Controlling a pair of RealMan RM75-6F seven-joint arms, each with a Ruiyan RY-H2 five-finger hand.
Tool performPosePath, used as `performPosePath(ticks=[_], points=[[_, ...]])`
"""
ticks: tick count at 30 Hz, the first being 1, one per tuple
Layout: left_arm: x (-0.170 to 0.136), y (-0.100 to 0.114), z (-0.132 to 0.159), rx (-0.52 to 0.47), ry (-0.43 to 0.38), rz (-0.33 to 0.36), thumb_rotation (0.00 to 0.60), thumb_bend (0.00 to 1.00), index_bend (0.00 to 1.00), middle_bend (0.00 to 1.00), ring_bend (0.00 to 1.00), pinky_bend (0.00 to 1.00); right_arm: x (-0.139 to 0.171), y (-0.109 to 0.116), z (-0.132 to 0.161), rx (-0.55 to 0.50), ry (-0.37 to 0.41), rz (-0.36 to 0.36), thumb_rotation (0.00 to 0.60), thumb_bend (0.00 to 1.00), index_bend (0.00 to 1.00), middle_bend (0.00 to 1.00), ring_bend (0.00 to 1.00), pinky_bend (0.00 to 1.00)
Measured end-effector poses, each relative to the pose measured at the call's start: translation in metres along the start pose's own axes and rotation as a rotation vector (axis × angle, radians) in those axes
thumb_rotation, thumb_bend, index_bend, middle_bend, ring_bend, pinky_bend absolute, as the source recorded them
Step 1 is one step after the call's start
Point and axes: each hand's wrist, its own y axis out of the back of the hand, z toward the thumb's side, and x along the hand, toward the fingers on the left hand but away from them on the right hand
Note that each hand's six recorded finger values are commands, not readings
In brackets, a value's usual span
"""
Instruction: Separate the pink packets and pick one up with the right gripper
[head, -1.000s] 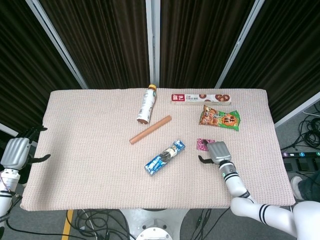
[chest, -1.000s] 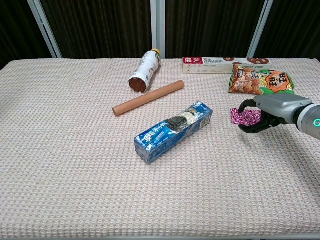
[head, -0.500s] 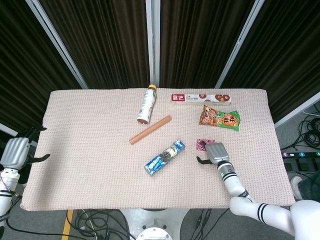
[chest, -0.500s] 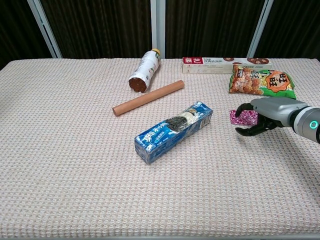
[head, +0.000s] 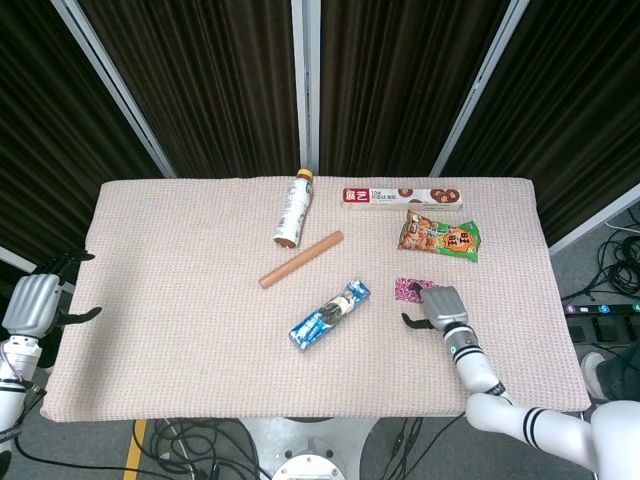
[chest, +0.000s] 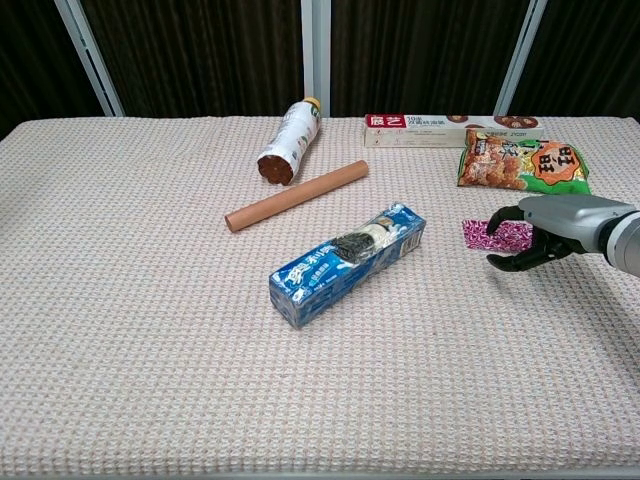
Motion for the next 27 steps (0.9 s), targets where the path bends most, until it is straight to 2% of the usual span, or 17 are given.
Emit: performPosePath(ticks=[6, 27], points=[[0.0, 0.001, 0.0, 0.001, 0.004, 0.004, 0.6, 0.0, 0.28, 0.29, 0.23, 0.26, 0.003, -0.005, -0.007, 0.006, -0.011, 0.022, 0.232, 0.29, 0.2, 1.0, 1.0, 1.0], [0.002, 0.002, 0.002, -0.007, 0.007, 0.019, 0.6, 0.0, 0.28, 0.29, 0.23, 0.26, 0.021, -0.006, -0.034, 0.016, -0.053, 0.031, 0.239, 0.29, 0.21, 1.0, 1.0, 1.0]])
